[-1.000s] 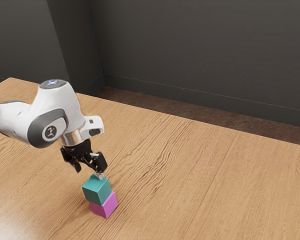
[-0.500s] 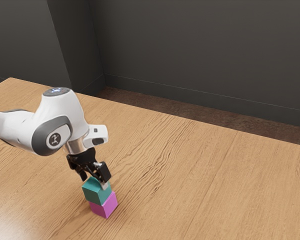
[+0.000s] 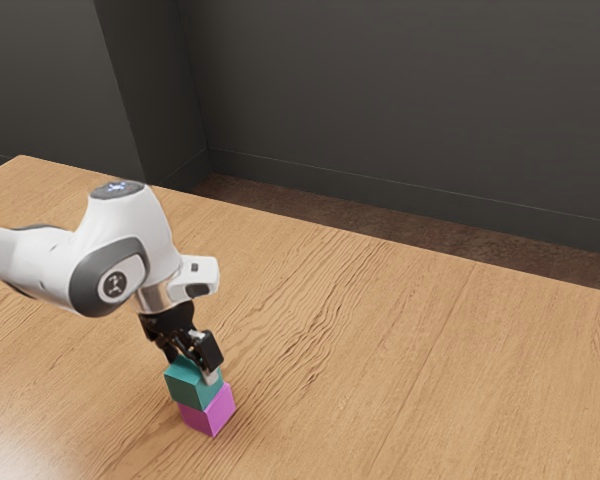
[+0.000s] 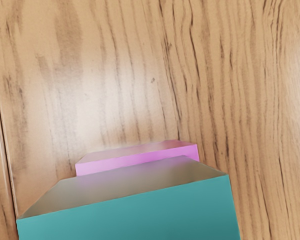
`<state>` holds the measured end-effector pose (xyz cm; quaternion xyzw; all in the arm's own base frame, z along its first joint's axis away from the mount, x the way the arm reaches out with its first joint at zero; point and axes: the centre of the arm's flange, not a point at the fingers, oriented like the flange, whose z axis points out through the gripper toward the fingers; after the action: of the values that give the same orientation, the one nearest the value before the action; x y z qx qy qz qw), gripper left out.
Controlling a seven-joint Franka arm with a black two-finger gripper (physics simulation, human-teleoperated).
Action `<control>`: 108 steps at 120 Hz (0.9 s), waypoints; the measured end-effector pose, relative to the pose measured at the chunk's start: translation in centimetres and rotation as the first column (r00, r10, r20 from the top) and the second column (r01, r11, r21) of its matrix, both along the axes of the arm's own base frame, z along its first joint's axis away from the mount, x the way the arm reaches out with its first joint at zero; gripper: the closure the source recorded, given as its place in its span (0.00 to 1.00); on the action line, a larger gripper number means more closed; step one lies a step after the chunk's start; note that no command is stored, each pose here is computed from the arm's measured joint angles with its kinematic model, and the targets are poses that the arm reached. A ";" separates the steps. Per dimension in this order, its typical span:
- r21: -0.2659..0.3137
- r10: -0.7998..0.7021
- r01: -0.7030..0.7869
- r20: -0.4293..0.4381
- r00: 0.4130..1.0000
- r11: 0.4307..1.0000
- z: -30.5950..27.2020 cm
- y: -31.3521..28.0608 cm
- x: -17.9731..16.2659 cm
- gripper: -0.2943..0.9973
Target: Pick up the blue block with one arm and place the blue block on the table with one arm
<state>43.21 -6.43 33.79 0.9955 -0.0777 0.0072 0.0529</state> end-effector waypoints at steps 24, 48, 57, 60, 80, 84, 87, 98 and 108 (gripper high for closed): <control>-0.008 -0.005 0.005 -0.011 1.000 1.000 -0.8 0.0 0.1 0.23; -0.014 -0.012 0.011 -0.013 1.000 1.000 -1.0 0.0 0.1 0.23; -0.013 -0.014 0.013 -0.019 1.000 1.000 -1.4 0.0 0.1 0.23; -0.013 -0.014 0.014 -0.021 1.000 1.000 -1.5 0.0 0.1 0.23; -0.014 -0.019 0.019 -0.021 1.000 1.000 -1.7 0.0 0.1 0.29; -0.014 -0.020 0.020 -0.021 1.000 1.000 -1.7 0.0 0.1 0.32; -0.014 -0.021 0.021 -0.020 1.000 1.000 -1.7 0.0 0.1 0.34; -0.015 -0.023 0.023 -0.019 1.000 1.000 -1.7 0.0 0.2 0.39; -0.014 -0.025 0.024 -0.018 1.000 1.000 -1.6 0.0 0.2 0.41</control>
<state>43.40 -6.48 32.18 0.9942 -0.0895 -0.0018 0.0605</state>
